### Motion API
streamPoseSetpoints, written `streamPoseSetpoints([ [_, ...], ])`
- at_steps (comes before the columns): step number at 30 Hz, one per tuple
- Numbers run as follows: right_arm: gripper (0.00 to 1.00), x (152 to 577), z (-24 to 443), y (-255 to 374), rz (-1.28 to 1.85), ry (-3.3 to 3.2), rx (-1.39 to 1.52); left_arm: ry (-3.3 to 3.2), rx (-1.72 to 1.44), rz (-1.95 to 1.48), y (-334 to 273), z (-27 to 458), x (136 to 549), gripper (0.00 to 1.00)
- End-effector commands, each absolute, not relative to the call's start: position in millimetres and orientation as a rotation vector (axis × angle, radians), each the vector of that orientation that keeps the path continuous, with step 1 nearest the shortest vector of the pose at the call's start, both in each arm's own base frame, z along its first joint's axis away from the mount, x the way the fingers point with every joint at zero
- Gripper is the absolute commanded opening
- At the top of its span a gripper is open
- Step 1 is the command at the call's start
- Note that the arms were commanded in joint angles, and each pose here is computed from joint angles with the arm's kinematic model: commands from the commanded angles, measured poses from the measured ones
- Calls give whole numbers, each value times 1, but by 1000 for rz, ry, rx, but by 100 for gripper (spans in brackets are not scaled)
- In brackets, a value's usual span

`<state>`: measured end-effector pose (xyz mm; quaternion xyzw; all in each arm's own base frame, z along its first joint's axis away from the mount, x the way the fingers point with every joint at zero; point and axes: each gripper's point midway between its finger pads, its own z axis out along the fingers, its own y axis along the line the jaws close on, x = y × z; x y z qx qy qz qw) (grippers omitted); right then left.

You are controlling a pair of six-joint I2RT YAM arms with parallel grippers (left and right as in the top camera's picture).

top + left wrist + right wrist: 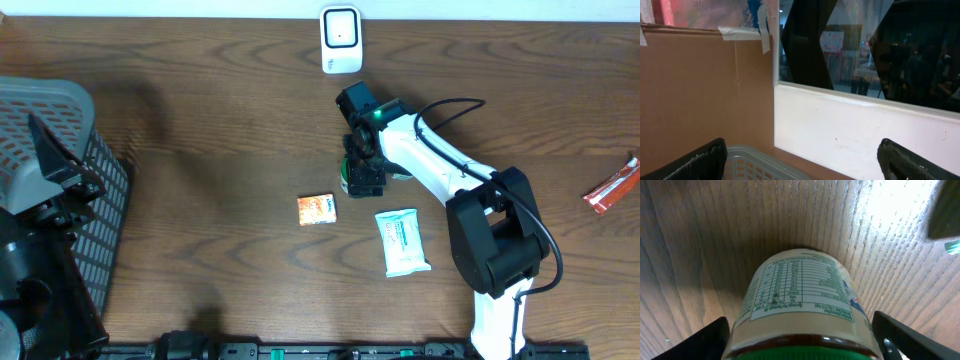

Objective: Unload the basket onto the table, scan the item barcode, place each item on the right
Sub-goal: 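Lower the right gripper onto the green-lidded jar and grasp it, then lift the jar and carry it to the scanner with the right gripper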

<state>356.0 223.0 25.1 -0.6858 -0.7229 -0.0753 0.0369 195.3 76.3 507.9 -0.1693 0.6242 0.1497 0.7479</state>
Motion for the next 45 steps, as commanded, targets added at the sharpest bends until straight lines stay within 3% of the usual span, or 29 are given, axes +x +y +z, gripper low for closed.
streamPoseSetpoints([
  [1, 72, 355, 9, 218, -170, -2210, -2132, 1362, -361, 310, 73, 508, 196, 96],
  [2, 65, 355, 6, 218, -160, -2208, -2132, 1362, -361, 310, 73, 508, 196, 96],
  [4, 60, 353, 1, 217, -139, -2204, -2131, 1362, -361, 310, 73, 508, 196, 96],
  [5, 51, 352, 1, 216, -131, -2204, -2130, 1362, -361, 310, 73, 508, 196, 96],
  [10, 47, 351, 3, 217, -152, -2324, -1971, 1363, -361, 310, 73, 508, 196, 96],
  [13, 48, 350, 12, 225, -270, -2433, -1667, 1362, -361, 310, 73, 508, 196, 96],
  [17, 42, 348, 45, 241, -681, -2544, -974, 1363, -361, 310, 73, 508, 196, 96],
  [20, 42, 335, 77, 241, -970, -2410, -669, 1364, -361, 310, 73, 508, 196, 96],
  [26, 45, 330, 105, 212, -1203, -2306, -510, 1440, -352, 327, 73, 490, 198, 96],
  [34, 46, 328, 140, 199, -1514, -2222, -332, 1797, -305, 403, 73, 407, 192, 96],
  [45, 45, 322, 142, 197, -1525, -2228, -286, 2378, -199, 525, 73, 293, 121, 96],
])
